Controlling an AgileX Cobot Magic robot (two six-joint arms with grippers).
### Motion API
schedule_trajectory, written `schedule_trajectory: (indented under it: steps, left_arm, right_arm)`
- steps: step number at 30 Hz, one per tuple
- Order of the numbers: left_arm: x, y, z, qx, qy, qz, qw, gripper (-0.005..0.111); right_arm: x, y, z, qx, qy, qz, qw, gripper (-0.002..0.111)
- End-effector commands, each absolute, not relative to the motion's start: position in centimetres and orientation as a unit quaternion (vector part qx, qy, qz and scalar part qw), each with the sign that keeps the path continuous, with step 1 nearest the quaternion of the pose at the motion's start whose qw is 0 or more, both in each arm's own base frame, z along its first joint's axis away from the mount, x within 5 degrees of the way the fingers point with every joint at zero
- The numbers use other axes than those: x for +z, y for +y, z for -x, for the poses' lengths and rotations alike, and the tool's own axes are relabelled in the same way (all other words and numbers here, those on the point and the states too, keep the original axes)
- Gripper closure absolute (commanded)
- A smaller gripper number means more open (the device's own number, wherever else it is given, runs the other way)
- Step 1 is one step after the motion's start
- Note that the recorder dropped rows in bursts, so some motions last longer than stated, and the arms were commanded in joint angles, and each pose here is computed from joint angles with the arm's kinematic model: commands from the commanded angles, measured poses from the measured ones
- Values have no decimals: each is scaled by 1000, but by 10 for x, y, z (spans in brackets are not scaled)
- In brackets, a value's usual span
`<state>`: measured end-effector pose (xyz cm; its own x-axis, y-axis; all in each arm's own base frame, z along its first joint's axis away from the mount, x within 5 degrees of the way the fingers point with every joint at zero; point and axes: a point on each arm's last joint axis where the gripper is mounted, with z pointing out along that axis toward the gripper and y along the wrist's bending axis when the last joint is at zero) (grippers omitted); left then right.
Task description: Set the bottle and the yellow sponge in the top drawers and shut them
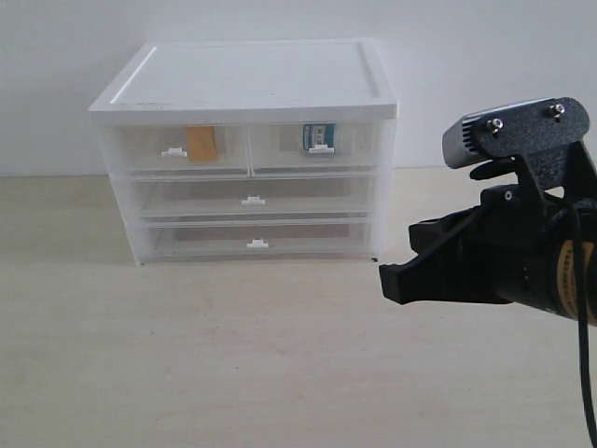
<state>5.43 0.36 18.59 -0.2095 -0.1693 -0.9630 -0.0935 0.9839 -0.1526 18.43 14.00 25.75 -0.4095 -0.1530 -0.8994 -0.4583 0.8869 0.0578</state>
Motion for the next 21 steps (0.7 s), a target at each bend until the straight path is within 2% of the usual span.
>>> schedule_trajectory:
  steps: [1,13,16,21]
  left_arm:
    - [185,4,-54,-30,777,83,623,103]
    - [185,4,-54,-30,777,83,623,103]
    - [185,4,-54,-30,777,83,623,103]
    - [185,4,-54,-30,777,83,623,103]
  right_arm:
    - [259,139,-183,149,824,185,515,108]
    - [264,136,-181,154,818,182,523,108]
    - [280,117,-158,181,793,166,557,108]
    - [284,70,-122,192,755,108,617,108]
